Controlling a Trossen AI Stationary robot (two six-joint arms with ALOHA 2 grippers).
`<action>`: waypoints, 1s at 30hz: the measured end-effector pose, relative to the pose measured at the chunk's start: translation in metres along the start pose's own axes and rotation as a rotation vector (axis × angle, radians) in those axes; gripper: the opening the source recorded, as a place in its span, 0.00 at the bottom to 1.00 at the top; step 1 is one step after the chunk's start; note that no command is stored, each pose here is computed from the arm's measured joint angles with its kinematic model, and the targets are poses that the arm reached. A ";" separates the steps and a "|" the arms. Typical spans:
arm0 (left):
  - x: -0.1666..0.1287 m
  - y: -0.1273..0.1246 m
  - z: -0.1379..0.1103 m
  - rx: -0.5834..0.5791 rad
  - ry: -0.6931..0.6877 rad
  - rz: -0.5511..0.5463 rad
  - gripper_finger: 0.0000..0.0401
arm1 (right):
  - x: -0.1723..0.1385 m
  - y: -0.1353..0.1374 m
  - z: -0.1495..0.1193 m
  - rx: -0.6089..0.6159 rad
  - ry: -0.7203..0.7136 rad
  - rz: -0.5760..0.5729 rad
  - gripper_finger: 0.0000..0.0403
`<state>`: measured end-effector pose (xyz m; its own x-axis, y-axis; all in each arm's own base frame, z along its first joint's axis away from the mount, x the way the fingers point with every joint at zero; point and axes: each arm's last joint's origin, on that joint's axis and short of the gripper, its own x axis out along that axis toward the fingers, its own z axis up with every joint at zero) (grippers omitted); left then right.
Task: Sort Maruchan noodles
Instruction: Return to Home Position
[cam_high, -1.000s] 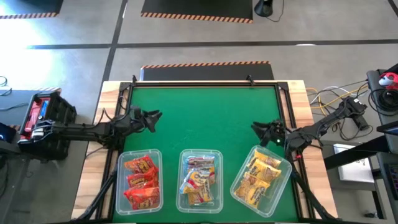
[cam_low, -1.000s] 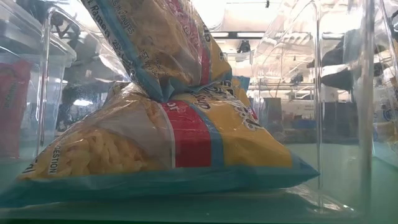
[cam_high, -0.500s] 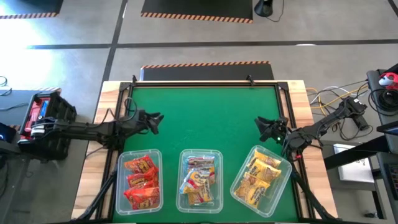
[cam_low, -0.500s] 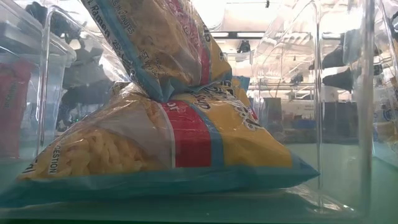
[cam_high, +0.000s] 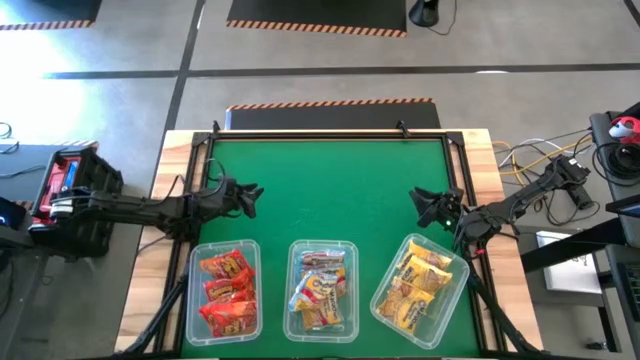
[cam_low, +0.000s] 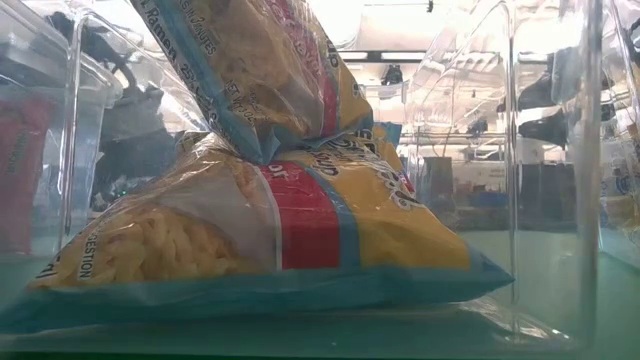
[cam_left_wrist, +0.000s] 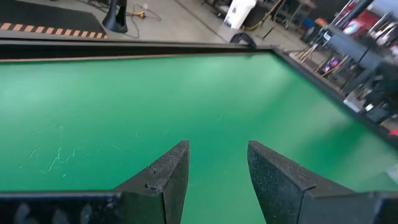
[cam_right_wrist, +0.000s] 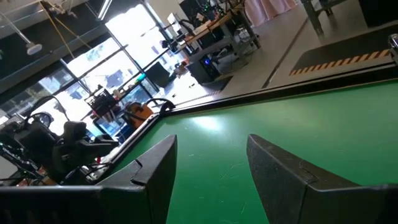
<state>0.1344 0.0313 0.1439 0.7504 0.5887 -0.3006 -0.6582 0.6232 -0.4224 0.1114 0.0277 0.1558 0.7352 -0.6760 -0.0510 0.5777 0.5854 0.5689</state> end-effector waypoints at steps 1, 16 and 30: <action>-0.002 0.001 0.000 -0.007 -0.010 -0.007 0.36 | 0.000 0.000 0.000 0.000 0.000 0.000 0.45; -0.019 0.006 0.010 -0.105 -0.150 -0.110 0.36 | 0.000 0.000 0.000 0.001 0.000 0.000 0.45; -0.036 0.005 0.027 -0.212 -0.303 -0.223 0.36 | 0.000 0.000 0.000 0.001 0.000 0.000 0.45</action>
<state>0.1024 0.0273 0.1760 0.7999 0.5960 0.0697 -0.4310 0.6515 -0.6243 0.1114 0.0278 0.1559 0.7353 -0.6758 -0.0508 0.5772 0.5853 0.5694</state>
